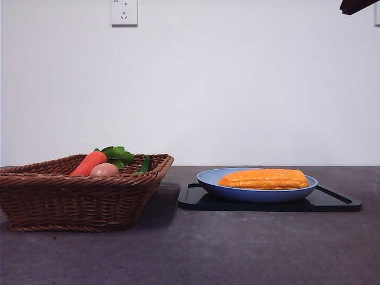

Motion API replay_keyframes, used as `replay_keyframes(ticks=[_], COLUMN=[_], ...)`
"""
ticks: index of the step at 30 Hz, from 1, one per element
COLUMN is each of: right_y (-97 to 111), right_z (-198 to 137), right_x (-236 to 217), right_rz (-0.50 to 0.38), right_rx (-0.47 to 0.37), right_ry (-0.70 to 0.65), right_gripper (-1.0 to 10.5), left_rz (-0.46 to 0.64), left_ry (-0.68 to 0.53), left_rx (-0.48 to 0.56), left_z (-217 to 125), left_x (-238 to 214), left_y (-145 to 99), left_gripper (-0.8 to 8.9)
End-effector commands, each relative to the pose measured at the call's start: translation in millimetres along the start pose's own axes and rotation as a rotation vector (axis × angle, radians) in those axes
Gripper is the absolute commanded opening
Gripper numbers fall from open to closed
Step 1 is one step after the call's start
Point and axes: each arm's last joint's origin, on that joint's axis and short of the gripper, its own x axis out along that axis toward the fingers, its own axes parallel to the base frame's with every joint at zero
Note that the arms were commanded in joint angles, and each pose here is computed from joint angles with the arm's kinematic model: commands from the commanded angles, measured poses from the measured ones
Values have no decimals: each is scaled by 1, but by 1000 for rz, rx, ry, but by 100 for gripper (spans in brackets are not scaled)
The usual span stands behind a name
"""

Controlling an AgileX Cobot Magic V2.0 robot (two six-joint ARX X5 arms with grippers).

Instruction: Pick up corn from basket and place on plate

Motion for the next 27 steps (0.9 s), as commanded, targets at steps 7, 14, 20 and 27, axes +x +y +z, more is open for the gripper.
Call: replay_keyframes(ticks=[7,14,20,27], right_y=[0,0,3,-6], right_z=[3,4,8,-17], right_x=[0,0,-19,-27], right_rz=[3,2,-71,-197], right_rx=[-11,-18,-303,-449], right_ry=[-5,-11,-216,-593], right_gripper=[2,2,2,2], left_rz=[5,5,5,5], left_ry=[29,29,29,29], left_rx=[-9,-9,-9,-9], left_z=[-10,-10,-9,-9], left_x=[2,2,2,2], left_y=[1,1,1,1], left_gripper=[7,7,7,7])
